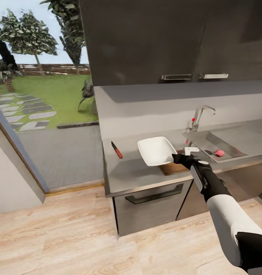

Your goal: In the kitchen, take the Vidalia onion out of the sink, dice it on the chopping board with the paring knife, put the diced onion into the bowl on the countertop, then place both the paring knife and the chopping board into the sink.

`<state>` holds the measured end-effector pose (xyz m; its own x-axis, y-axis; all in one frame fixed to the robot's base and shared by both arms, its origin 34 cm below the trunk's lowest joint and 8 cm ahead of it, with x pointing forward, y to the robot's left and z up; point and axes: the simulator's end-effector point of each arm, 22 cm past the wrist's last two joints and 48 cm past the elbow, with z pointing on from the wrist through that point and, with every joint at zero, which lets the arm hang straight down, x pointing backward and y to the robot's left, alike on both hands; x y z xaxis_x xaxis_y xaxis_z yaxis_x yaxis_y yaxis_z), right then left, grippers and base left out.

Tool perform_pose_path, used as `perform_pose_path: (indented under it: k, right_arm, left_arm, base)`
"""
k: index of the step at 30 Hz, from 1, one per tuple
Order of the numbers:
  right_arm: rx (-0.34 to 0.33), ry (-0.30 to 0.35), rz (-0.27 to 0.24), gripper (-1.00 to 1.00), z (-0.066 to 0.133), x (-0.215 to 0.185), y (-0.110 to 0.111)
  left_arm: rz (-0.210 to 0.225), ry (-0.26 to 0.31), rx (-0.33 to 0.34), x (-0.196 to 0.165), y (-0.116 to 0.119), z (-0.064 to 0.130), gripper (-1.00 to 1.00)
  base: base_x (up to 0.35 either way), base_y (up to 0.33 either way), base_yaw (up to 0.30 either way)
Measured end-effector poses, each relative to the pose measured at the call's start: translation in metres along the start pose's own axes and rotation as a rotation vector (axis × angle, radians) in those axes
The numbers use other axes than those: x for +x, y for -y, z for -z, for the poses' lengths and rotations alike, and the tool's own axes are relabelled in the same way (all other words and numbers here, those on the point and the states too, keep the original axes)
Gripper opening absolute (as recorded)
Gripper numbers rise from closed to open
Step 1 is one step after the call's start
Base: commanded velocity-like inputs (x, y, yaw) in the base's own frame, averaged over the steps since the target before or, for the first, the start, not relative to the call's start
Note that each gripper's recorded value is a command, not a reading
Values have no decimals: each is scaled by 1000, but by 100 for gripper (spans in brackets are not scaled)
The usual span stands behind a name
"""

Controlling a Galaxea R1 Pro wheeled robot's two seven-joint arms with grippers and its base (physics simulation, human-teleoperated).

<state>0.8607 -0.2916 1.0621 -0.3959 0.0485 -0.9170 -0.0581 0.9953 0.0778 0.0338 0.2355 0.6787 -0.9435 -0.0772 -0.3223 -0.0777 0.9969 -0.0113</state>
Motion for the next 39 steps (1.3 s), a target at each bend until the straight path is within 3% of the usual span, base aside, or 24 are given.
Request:
perform_pose_path:
  k: [9,16,39]
  right_arm:
    - [80,-51,-10,-100,-1,12,6]
    - [99,-70,-20,-100,-2,16,-1]
    - [102,-71,-21,-100,-2,17,-1]
  left_arm:
    - [0,1,0,0,0,0,100]
    - [0,0,1,0,0,0,100]
    - [0,0,2,0,1,0,100]
  base:
    - [0,44,0]
    - [0,1,12]
    - [-13,-3,243]
